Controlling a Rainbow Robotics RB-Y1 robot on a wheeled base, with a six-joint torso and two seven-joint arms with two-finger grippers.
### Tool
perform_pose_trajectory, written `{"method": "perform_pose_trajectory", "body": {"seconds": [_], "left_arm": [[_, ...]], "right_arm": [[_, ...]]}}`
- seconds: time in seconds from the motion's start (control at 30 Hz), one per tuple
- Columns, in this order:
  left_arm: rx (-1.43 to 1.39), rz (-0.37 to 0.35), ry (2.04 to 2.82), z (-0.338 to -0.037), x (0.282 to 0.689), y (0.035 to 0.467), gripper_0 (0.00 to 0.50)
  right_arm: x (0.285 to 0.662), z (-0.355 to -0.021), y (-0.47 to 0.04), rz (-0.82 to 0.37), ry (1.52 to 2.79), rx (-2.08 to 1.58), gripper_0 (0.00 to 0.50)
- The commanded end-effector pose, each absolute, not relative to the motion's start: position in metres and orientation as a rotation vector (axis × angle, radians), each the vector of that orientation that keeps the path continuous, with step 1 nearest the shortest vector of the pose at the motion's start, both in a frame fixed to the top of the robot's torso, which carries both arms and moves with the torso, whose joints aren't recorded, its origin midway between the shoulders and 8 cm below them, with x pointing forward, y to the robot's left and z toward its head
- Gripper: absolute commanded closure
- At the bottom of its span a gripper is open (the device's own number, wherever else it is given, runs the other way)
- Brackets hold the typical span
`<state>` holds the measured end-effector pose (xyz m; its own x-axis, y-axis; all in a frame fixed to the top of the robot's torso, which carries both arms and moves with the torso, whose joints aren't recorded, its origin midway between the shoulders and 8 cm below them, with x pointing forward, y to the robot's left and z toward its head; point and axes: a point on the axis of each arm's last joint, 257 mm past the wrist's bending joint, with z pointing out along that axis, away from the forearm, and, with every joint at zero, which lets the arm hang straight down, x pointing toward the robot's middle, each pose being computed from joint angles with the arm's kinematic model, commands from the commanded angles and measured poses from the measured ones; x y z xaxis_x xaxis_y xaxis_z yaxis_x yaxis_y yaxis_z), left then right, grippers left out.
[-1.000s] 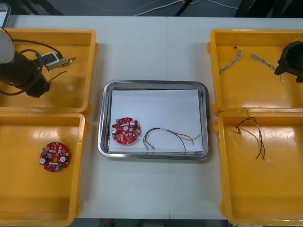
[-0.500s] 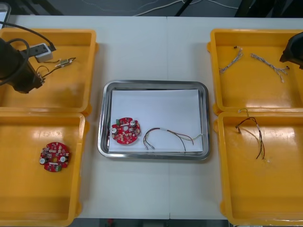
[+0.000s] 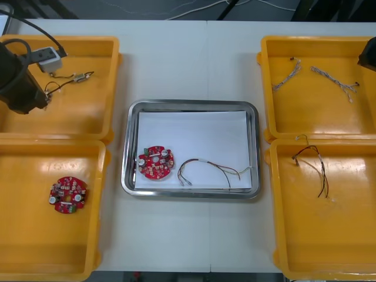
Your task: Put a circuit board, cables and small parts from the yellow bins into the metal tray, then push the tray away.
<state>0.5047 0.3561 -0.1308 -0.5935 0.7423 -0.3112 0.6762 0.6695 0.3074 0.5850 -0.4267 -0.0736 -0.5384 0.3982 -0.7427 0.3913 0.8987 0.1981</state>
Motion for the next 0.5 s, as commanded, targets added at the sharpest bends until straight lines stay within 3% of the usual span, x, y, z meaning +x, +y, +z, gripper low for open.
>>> {"method": "perform_pose_trajectory", "body": {"seconds": [0.03,0.5], "left_arm": [[0.815,0.207,2.520,-0.098,0.500,0.365,0.500],[0.566,0.136,2.525,-0.087,0.495,0.329,0.500]], "right_arm": [[0.595,-0.072,-0.453,-0.130,2.157,0.463,0.000],[0.623,-0.089,-0.462,-0.066,2.081,0.465,0.000]]}}
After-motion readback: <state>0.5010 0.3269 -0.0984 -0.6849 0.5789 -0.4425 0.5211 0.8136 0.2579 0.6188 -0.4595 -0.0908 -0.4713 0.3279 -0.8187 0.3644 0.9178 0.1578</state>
